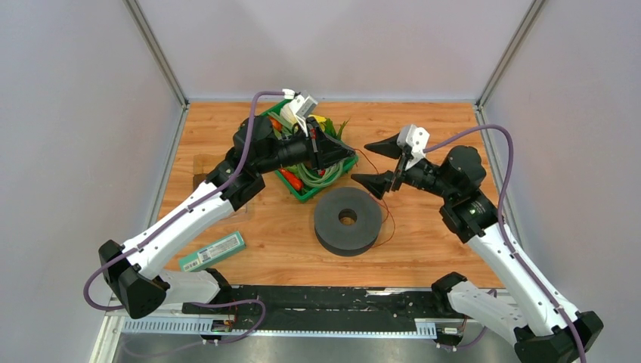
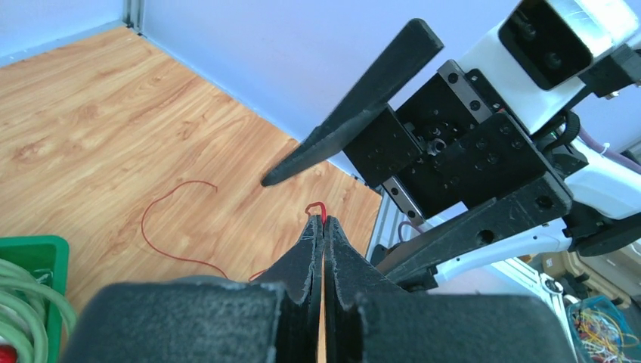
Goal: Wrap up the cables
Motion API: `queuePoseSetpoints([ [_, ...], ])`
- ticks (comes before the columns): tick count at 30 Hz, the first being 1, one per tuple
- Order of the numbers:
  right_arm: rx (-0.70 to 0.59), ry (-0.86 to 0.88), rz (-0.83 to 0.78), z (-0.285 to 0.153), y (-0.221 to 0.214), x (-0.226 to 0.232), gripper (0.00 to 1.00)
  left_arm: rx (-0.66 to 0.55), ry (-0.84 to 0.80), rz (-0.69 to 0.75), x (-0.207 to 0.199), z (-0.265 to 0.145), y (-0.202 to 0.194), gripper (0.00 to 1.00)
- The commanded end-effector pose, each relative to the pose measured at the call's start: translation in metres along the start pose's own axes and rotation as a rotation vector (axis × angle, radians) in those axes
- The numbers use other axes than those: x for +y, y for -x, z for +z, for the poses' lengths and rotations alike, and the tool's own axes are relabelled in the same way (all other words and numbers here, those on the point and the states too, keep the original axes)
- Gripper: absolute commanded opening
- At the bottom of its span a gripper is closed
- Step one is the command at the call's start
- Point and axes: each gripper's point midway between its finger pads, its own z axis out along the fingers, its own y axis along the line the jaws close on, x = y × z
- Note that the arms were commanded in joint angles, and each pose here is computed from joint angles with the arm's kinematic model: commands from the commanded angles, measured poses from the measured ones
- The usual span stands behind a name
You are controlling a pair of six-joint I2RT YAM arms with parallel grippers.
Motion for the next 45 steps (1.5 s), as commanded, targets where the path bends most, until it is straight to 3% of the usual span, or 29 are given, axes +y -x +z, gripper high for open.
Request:
queuePoseSetpoints([
  [1, -0.109, -0.006, -0.104, 0.008, 0.031, 0.001, 0.75, -0.080, -0.001, -0.001, -0.006, -0.003, 0.019, 0.00],
  [4, -0.104, 0.011, -0.106, 0.011, 0.029, 0.006, 0.55, -0.085, 0.017, -0.005, -0.002, -0.002, 0.020, 0.00],
  [6, -0.091, 0.011, -0.097, 0.012, 0.024, 0.005, 0.48, -0.095, 0.022, -0.009, -0.002, -0.002, 0.022, 0.00],
  [13, -0.067, -0.011, -0.081, 0.015, 0.019, 0.001, 0.41, -0.103, 0.010, -0.019, -0.003, -0.001, 0.022, 0.00],
  [22, -0.050, -0.053, -0.084, 0.010, 0.012, -0.004, 0.21, -0.109, -0.003, -0.030, -0.004, 0.000, 0.021, 0.00],
  [27, -0.036, -0.062, -0.075, 0.010, 0.006, -0.006, 0.18, -0.119, -0.031, -0.036, -0.009, 0.001, 0.023, 0.00],
  [35, -0.033, -0.071, -0.064, 0.009, 0.005, -0.006, 0.00, -0.104, -0.031, -0.036, -0.006, 0.000, 0.015, 0.00],
  [36, -0.025, -0.085, -0.057, 0.009, 0.003, -0.008, 0.00, -0.096, -0.023, -0.038, -0.004, 0.000, 0.013, 0.04],
  [39, 0.011, -0.115, -0.055, 0.002, -0.004, -0.014, 0.00, -0.049, 0.015, -0.040, 0.006, -0.007, 0.006, 0.42],
  [41, 0.031, -0.143, -0.062, -0.007, -0.007, -0.022, 0.00, 0.027, 0.082, -0.044, 0.024, -0.019, -0.009, 0.61],
  [45, 0.072, -0.212, -0.059, -0.030, -0.011, -0.048, 0.00, 0.187, 0.184, -0.144, 0.061, -0.056, -0.062, 0.67],
])
